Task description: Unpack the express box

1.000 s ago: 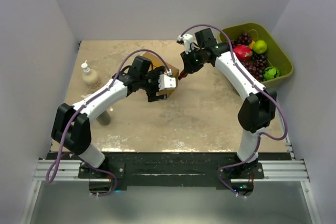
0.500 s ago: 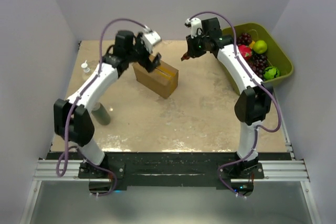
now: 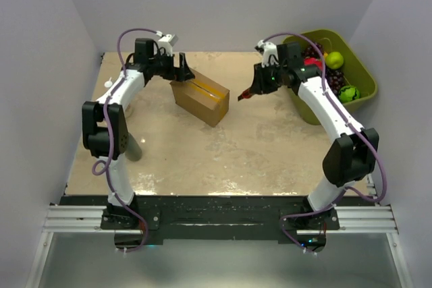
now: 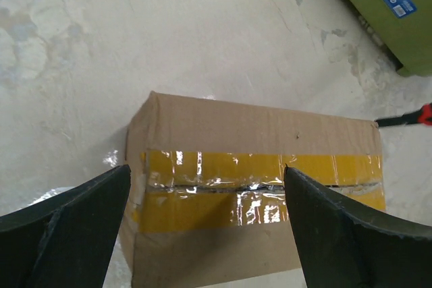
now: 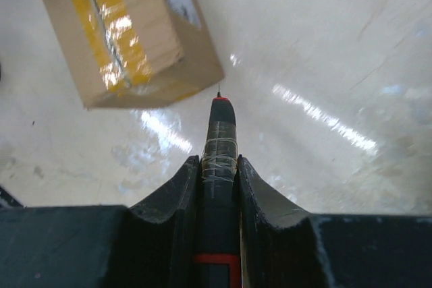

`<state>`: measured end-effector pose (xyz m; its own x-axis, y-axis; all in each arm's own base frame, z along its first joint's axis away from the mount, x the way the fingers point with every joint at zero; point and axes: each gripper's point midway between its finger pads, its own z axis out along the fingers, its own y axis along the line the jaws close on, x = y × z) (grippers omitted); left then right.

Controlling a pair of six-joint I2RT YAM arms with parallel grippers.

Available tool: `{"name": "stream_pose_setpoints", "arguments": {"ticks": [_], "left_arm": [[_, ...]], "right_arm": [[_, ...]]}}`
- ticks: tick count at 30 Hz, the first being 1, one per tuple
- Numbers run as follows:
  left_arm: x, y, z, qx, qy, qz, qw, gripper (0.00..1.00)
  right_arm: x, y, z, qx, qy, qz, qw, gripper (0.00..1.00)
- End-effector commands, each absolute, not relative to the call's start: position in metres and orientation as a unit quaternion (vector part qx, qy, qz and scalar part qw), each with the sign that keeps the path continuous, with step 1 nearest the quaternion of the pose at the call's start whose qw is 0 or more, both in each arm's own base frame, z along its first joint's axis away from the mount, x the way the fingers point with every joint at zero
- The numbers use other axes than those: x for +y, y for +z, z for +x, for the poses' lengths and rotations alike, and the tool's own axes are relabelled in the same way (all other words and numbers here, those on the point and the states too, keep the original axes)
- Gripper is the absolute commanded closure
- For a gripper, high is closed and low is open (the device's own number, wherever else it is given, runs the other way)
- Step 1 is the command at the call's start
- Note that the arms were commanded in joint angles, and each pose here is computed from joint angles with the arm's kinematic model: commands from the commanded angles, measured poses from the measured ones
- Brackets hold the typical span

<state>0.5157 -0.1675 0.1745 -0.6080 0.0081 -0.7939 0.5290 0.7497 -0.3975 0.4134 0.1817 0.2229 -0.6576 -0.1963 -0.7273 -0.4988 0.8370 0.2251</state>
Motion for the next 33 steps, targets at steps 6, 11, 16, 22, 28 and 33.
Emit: {"name": "stream_pose_setpoints", "arguments": {"ticks": [6,11,16,22,28,33], "left_arm": [[-0.172,0.181,0.458,0.836,-0.383,0.133,0.369,0.0],[-0.166,0.177,0.426,0.848,-0.374,0.124,0.355,0.0],[-0.154,0.168,0.415,0.864,-0.338,0.123,0.353,0.0],[-0.121,0.215,0.456,0.849,-0.262,0.168,0.426,0.0],[-0.164,0.274,0.472,0.761,-0.321,0.308,0.472,0.0],[-0.241,0.266,0.467,0.678,-0.258,0.513,0.459,0.0]], "right_arm": [[0.229,0.213,0.395,0.875,0.253,-0.222,0.347,1.0],[0.224,0.228,0.441,0.871,0.193,-0.22,0.394,1.0],[0.217,0.227,0.457,0.874,0.154,-0.227,0.401,1.0],[0.189,0.234,0.437,0.88,0.15,-0.212,0.398,1.0],[0.163,0.256,0.457,0.86,0.267,-0.154,0.408,1.0],[0.184,0.278,0.469,0.819,0.35,-0.154,0.427,1.0]]}}
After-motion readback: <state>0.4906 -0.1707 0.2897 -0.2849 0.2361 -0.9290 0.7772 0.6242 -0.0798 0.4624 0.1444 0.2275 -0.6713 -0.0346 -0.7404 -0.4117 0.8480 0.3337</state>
